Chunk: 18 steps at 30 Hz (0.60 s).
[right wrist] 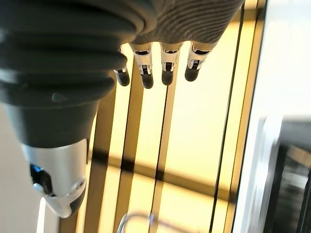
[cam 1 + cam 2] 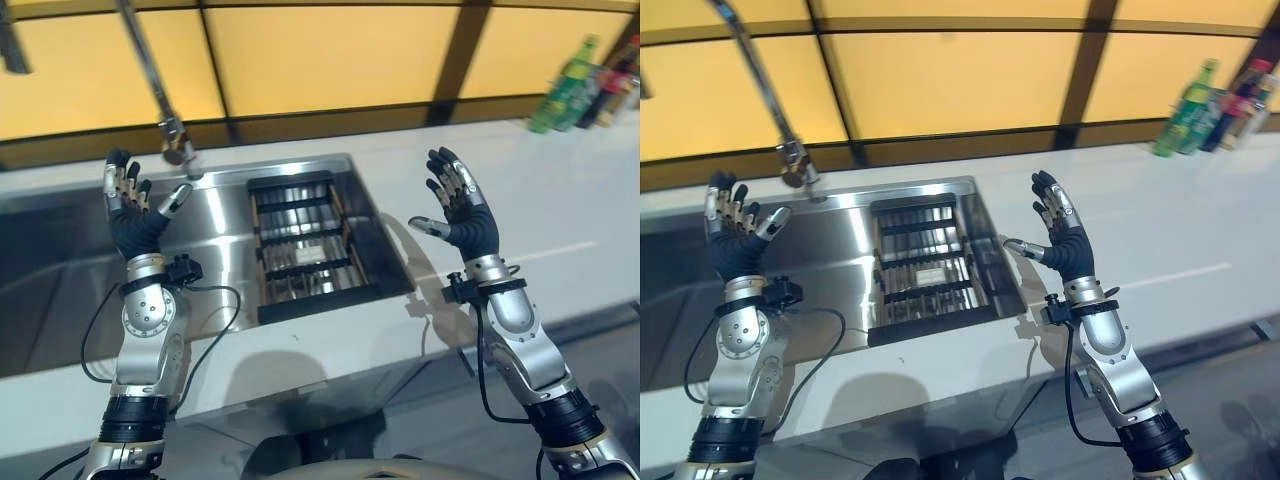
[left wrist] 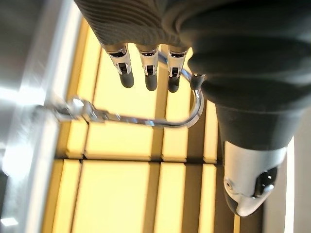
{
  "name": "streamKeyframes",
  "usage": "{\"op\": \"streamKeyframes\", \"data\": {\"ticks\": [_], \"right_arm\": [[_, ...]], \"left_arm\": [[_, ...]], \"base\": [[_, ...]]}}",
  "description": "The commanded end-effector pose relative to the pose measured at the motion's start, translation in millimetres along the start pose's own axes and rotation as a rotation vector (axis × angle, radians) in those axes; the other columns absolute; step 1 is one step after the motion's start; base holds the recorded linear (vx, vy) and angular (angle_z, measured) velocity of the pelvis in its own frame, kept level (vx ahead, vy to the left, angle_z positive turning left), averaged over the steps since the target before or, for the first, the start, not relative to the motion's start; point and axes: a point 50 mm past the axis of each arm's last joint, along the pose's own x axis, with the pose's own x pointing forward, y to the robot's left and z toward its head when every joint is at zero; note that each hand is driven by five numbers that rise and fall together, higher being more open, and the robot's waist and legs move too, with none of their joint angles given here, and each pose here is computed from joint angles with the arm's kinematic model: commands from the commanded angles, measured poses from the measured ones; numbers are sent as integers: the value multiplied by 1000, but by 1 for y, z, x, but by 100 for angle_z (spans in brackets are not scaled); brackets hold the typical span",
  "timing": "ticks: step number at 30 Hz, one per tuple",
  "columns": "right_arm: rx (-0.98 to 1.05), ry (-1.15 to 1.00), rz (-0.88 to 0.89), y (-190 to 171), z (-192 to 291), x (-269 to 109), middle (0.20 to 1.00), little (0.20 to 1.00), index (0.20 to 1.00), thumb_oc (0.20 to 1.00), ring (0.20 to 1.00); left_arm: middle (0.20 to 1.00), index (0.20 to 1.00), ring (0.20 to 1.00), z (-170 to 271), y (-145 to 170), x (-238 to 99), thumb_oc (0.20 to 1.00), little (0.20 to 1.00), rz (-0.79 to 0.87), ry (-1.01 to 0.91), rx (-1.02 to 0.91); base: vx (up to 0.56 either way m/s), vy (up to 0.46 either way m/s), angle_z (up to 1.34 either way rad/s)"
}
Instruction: Pick up plates and place into dishwasher.
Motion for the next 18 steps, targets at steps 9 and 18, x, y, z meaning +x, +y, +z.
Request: {"op": "streamKeyframes", "data": {"ticks": [9, 18], "right_arm": [[31, -89, -44, -2, 16, 27, 1000, 1000, 1000, 1000, 1000], [70, -39, -32, 8, 11, 21, 1000, 1000, 1000, 1000, 1000]], "left_arm": [[1000, 1000, 1000, 10, -62, -6, 1000, 1000, -241, -25, -87], [1000, 1000, 1000, 12, -58, -8, 1000, 1000, -245, -7, -91]], "base": [[32, -177, 96], [6, -81, 6]]}}
